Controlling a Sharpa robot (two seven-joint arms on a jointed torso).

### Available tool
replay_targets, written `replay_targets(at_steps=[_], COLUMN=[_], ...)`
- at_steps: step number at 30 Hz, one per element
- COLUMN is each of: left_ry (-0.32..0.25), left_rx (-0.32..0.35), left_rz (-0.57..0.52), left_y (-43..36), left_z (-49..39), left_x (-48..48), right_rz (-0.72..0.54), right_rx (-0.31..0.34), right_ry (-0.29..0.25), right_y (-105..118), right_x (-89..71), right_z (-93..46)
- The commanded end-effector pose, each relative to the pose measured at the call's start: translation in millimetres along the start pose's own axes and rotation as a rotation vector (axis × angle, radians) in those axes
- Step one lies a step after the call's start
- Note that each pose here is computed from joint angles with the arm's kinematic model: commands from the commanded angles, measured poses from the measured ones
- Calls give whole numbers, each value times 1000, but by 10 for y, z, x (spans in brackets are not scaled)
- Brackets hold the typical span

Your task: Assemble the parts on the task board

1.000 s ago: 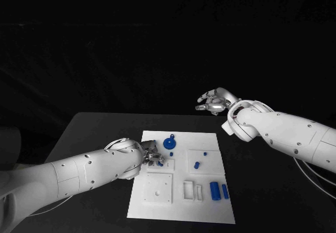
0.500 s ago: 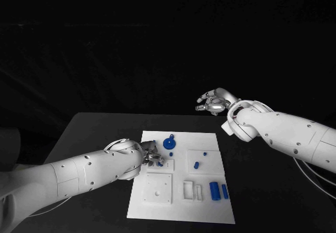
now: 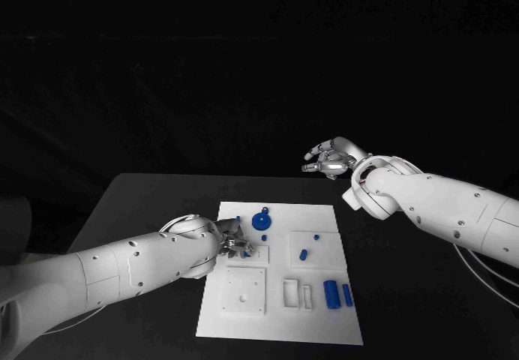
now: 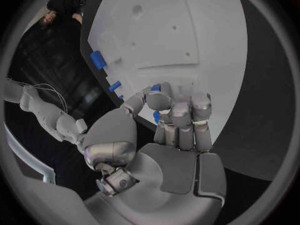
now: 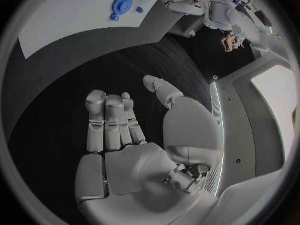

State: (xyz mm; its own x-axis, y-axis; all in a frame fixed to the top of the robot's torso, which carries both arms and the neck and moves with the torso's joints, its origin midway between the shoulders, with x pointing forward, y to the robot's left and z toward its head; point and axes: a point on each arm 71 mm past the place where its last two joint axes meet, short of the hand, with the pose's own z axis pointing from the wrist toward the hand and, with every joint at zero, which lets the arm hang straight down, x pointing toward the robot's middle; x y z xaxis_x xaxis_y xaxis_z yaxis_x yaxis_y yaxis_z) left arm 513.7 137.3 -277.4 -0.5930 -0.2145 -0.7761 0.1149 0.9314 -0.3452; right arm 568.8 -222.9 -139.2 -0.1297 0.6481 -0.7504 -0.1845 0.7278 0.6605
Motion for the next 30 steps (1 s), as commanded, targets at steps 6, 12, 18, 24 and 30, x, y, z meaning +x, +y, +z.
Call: replay_targets(at_steps=[6, 12, 18, 24, 30], left_ry=[20, 23, 22, 19, 11], left_rx=[10, 9, 6, 2, -1], left_rz=[12, 14, 13, 9, 6], left_y=[-16, -23, -17, -8, -9], left_z=[9, 17, 24, 29, 36], left_x=[36, 37, 32, 25, 17], right_rz=[-2, -2, -2, -2, -1], right_rx=[-2, -1, 0, 2, 2], right_ry=[14, 17, 18, 18, 19], right_y=[-1, -2, -11, -18, -18], right_x=[10, 16, 25, 25, 29], right_z=[-1, -1, -3, -6, -6])
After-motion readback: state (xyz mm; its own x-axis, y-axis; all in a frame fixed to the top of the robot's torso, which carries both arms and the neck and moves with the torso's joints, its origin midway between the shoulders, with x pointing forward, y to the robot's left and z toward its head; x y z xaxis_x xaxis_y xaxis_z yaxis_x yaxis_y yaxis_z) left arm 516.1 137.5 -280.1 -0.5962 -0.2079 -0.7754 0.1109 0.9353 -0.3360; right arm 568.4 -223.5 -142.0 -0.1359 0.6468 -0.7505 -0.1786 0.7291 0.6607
